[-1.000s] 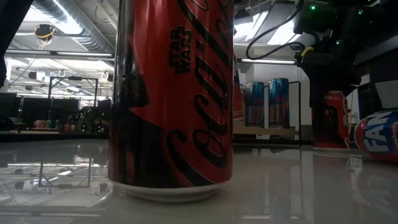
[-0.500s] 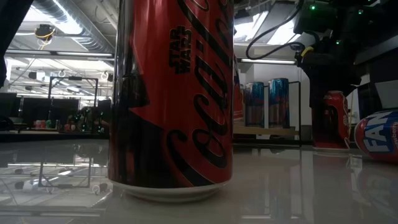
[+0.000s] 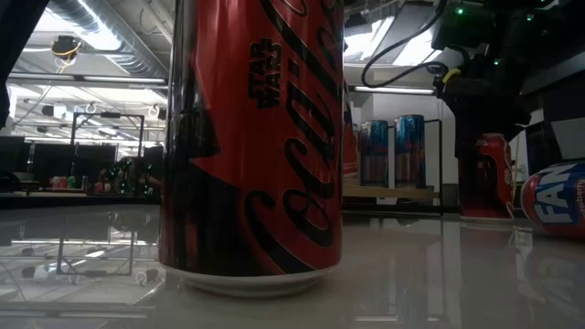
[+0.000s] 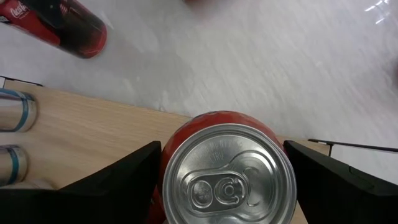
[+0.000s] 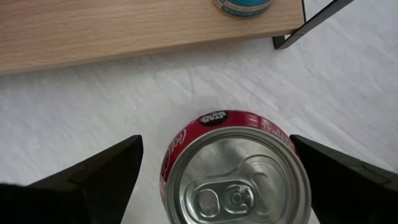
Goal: Place canned beverage on shelf
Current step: Put the orange soda can on the shelf aligned with the other orange soda cans, then put the red white soda can on the shelf
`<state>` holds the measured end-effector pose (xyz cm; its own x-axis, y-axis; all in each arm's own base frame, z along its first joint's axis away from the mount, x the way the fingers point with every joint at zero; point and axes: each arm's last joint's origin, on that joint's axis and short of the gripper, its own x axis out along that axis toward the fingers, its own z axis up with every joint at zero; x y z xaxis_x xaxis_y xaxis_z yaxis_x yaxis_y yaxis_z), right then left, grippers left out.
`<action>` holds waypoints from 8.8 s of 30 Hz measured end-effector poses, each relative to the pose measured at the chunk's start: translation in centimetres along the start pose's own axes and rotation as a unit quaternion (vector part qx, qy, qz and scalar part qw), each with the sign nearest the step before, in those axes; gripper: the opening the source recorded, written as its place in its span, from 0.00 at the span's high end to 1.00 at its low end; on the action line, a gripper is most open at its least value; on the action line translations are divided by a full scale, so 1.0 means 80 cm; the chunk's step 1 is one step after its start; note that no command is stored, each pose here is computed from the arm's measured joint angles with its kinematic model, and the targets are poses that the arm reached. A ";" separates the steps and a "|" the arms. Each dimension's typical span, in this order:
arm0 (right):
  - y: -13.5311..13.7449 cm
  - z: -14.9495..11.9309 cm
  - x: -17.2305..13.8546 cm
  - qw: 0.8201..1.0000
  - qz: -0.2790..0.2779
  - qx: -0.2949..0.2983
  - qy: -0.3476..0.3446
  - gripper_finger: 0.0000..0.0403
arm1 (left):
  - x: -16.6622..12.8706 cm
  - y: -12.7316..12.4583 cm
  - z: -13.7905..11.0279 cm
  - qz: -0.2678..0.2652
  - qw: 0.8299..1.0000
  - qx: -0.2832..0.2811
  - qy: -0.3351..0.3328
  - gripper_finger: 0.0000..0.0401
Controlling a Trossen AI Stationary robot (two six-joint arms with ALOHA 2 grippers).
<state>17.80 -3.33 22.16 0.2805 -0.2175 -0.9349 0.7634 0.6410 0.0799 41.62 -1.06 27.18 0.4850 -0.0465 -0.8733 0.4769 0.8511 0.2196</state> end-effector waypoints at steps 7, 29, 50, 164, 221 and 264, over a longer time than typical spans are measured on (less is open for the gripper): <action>0.000 0.000 0.000 1.000 0.000 0.000 0.000 0.03 | 0.000 0.000 0.000 0.000 1.000 -0.001 0.000 0.21; 0.000 0.000 0.000 1.000 0.000 0.000 0.000 0.03 | 0.001 -0.003 0.002 0.014 1.000 -0.010 0.004 0.21; 0.000 0.000 0.000 1.000 0.000 0.000 0.000 0.03 | 0.001 -0.003 0.002 0.014 1.000 -0.011 0.006 0.06; 0.096 0.141 -0.022 0.998 0.024 -0.040 -0.043 0.27 | -0.133 -0.159 -0.159 0.181 0.932 -0.298 -0.100 0.06; 0.096 0.160 -0.014 0.997 0.014 -0.042 -0.058 0.01 | -0.134 -0.163 -0.157 0.177 0.934 -0.291 -0.104 0.06; 0.171 0.001 -0.001 0.931 -0.018 -0.366 0.002 0.01 | -0.134 -0.163 -0.157 0.177 0.934 -0.293 -0.107 0.06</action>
<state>28.27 5.41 23.39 0.2585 -0.2462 -0.9341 0.1712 0.9634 -0.2065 21.03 -5.09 28.23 0.7022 0.2417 -0.6697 -0.1928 0.9700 0.1479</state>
